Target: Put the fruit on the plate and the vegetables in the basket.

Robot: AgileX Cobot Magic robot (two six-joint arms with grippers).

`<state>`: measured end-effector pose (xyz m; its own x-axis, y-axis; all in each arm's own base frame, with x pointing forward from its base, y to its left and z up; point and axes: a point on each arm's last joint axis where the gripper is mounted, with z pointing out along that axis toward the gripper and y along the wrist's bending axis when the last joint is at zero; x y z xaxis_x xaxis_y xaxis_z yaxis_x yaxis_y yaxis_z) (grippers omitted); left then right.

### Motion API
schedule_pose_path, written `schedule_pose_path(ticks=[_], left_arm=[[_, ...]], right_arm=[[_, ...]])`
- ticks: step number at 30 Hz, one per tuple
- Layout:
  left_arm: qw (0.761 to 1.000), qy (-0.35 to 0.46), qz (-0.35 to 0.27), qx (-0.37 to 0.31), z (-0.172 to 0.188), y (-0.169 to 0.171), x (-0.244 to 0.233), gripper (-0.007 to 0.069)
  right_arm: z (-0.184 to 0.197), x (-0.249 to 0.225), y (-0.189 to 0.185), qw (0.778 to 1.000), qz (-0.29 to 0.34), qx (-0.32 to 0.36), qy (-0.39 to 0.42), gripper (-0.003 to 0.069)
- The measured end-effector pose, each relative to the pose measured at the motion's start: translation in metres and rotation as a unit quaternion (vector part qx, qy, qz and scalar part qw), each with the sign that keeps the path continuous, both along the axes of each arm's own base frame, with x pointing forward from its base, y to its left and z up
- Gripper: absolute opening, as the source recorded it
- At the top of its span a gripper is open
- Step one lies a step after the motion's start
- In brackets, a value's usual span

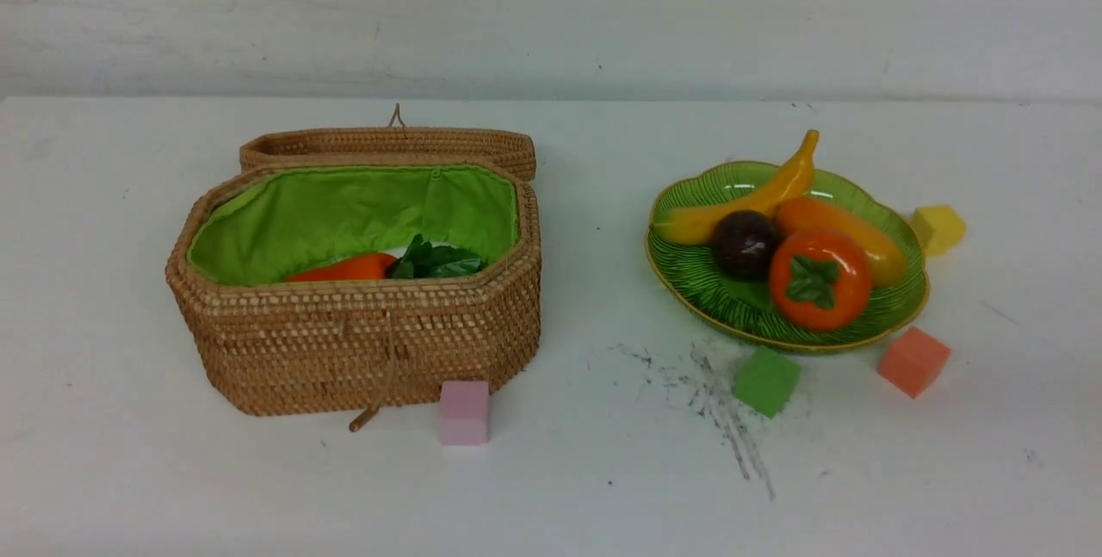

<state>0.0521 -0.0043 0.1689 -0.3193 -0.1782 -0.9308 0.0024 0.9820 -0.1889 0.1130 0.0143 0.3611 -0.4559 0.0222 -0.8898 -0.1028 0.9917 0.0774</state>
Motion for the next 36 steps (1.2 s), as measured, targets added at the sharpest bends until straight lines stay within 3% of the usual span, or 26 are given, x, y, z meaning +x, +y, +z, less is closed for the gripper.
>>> schedule_pose_path(ticks=[12,16,22,25,28,36], left_arm=[[1.000,0.000,0.000,0.000,0.000,0.000,0.000,0.0239],[1.000,0.000,0.000,0.000,0.000,0.000,0.000,0.0239],[1.000,0.000,0.000,0.000,0.000,0.000,0.000,0.0239],[1.000,0.000,0.000,0.000,0.000,0.000,0.000,0.0239],[1.000,0.001,0.000,0.000,0.000,0.000,0.000,0.0239],[1.000,0.000,0.000,0.000,0.000,0.000,0.000,0.0239]], right_arm=[[-0.058,-0.015,-0.002,0.999,-0.002,-0.004,0.033,-0.0008],[-0.069,-0.022,-0.007,0.999,-0.013,-0.030,-0.012,-0.0005],[-0.118,-0.057,-0.014,0.989,-0.060,-0.029,-0.130,-0.0002],[-0.154,-0.062,-0.016,0.988,-0.079,-0.028,-0.133,0.0000],[-0.184,-0.061,-0.017,0.992,-0.084,-0.029,-0.087,0.0003],[-0.186,-0.061,-0.016,0.993,-0.077,-0.029,-0.084,0.0008]])
